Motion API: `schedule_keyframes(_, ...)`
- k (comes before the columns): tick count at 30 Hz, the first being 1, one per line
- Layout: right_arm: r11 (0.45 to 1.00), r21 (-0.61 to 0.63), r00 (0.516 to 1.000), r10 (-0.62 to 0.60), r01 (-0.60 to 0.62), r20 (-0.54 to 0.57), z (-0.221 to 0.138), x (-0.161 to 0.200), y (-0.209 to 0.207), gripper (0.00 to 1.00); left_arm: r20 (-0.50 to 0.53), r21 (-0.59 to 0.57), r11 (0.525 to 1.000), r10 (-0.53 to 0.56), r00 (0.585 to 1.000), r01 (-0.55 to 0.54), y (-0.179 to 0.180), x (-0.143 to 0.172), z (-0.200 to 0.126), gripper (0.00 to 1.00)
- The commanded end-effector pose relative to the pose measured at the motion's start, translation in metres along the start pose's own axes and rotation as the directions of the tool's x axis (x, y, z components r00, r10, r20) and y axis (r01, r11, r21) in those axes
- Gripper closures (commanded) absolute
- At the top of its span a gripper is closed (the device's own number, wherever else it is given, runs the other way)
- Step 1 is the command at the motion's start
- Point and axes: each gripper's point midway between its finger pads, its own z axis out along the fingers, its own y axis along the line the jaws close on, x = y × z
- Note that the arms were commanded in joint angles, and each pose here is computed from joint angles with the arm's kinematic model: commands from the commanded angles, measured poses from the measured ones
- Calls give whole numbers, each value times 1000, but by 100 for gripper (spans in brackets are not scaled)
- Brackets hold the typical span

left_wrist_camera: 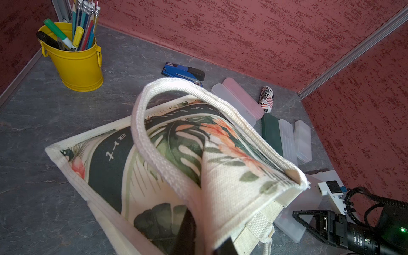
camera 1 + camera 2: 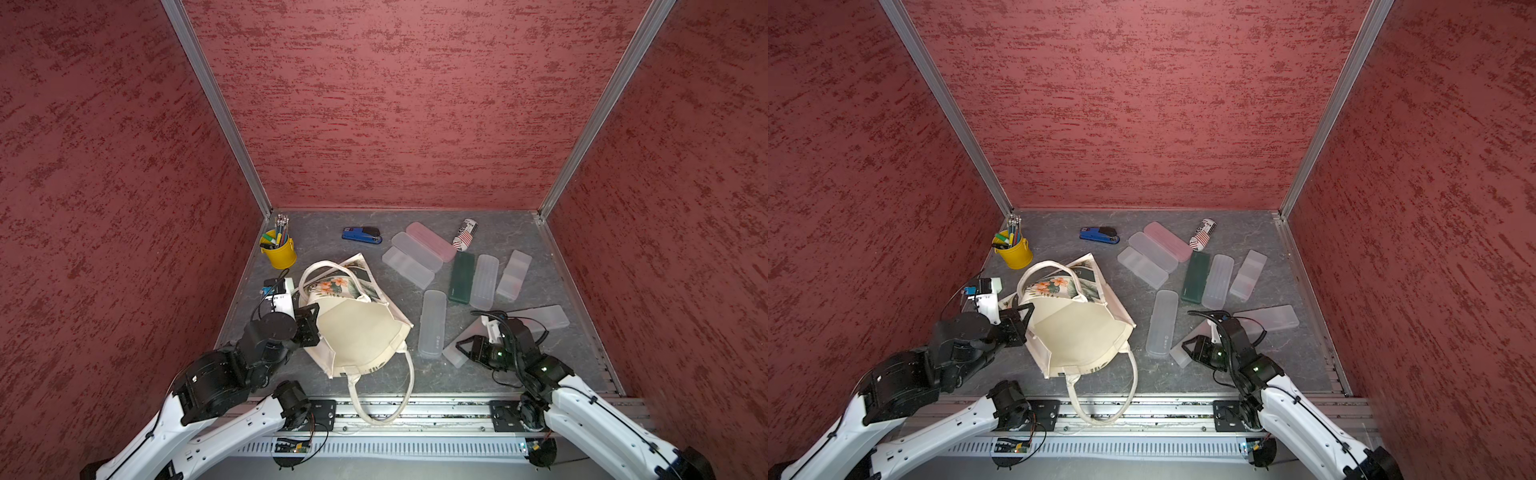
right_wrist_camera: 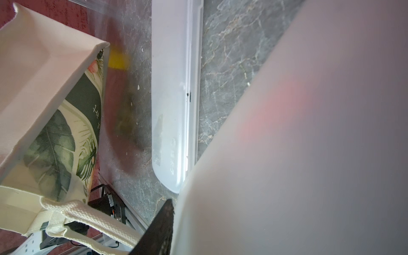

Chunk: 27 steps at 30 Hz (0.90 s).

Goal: Take out the pencil case from the canvas bag
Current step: Place the pencil case at the center of the board.

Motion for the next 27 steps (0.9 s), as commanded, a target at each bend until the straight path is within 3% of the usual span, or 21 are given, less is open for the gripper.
schedule_keyframes(1,999,-36,1000,7,-7,-2,2,-1,1,69,59,47,998,-51,997,49,-9,-15,-3,100)
schedule_keyframes(4,1000,-5,1000,-7,7,14,-1,-5,1,60,58,49,998,-53,997,50,-9,-14,-3,100)
schedule_keyframes(8,996,80,997,-36,31,62,-15,-17,0,24,56,52,997,-59,997,56,-9,-13,-3,100)
schedule_keyframes(11,994,106,996,-42,33,85,-22,-22,1,3,59,55,997,-65,996,61,-9,-14,-3,100)
schedule_keyframes(24,972,231,969,-17,-42,246,-65,-45,-1,1,57,58,996,-66,996,63,-11,-14,-2,100)
schedule_keyframes(27,989,146,955,-22,-23,295,-76,-54,22,1,58,55,996,-67,996,64,-11,-14,-2,100)
